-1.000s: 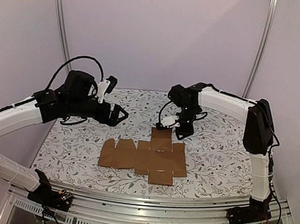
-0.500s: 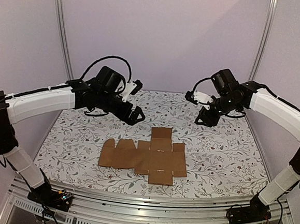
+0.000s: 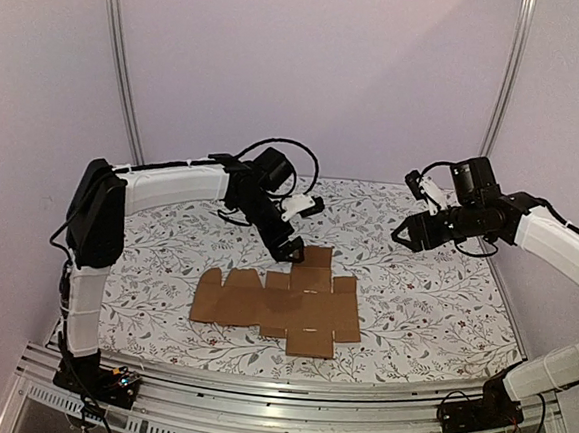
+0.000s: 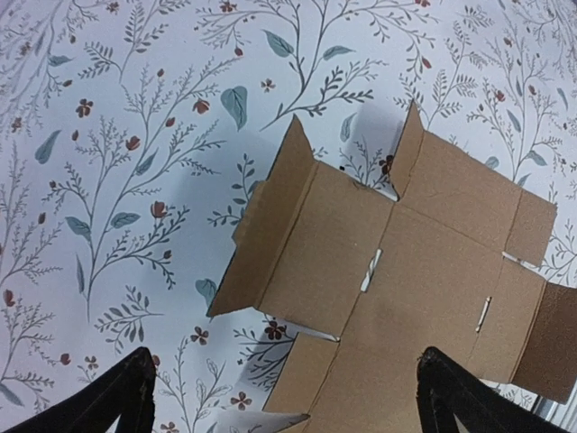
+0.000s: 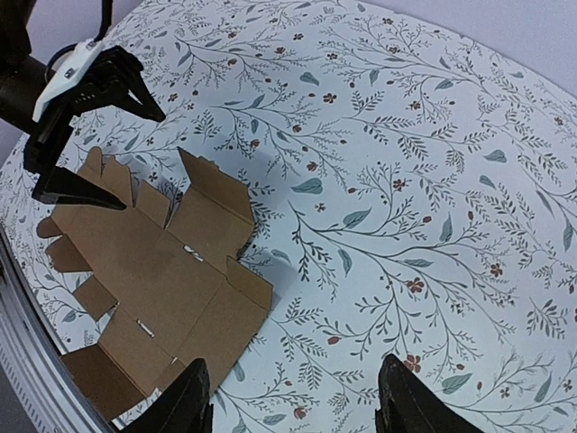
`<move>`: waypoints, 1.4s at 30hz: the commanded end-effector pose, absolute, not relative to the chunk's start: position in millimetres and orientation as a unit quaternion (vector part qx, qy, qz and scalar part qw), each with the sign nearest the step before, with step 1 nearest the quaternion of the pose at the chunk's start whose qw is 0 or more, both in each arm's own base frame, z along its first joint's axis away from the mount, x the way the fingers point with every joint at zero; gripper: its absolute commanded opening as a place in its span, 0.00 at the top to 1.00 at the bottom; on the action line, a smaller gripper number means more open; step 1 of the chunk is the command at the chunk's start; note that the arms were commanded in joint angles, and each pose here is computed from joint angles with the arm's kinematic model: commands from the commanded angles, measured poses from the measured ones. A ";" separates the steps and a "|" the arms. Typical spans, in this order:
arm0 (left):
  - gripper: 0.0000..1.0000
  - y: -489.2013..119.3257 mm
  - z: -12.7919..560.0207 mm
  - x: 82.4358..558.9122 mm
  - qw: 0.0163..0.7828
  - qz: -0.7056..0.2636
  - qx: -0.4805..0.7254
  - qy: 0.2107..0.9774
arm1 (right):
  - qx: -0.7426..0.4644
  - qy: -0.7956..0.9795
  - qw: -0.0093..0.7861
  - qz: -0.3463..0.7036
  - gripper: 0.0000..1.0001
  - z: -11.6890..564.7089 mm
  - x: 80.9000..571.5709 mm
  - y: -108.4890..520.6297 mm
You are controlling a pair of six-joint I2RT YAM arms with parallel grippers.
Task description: Fold the paper box
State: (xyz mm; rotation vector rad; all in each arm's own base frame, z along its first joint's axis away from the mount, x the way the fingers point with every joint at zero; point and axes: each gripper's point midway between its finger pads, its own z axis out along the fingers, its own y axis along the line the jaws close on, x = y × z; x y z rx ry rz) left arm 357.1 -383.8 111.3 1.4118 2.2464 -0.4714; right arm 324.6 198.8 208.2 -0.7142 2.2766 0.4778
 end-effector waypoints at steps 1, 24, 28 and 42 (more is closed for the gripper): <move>0.02 -393.4 93.6 354.6 0.191 -0.172 0.558 0.789 | -0.222 0.877 0.335 0.262 0.38 206.0 304.6 209.5; 0.34 -428.5 61.7 371.3 0.164 -0.202 0.574 0.776 | -0.191 0.873 0.336 0.299 0.37 212.7 284.0 206.9; 0.39 -428.2 57.6 372.7 0.159 -0.197 0.576 0.777 | -0.187 0.873 0.333 0.302 0.37 212.1 283.4 207.3; 0.86 -428.0 56.4 376.3 0.162 -0.182 0.579 0.778 | -0.175 0.873 0.342 0.299 0.39 216.8 281.4 202.6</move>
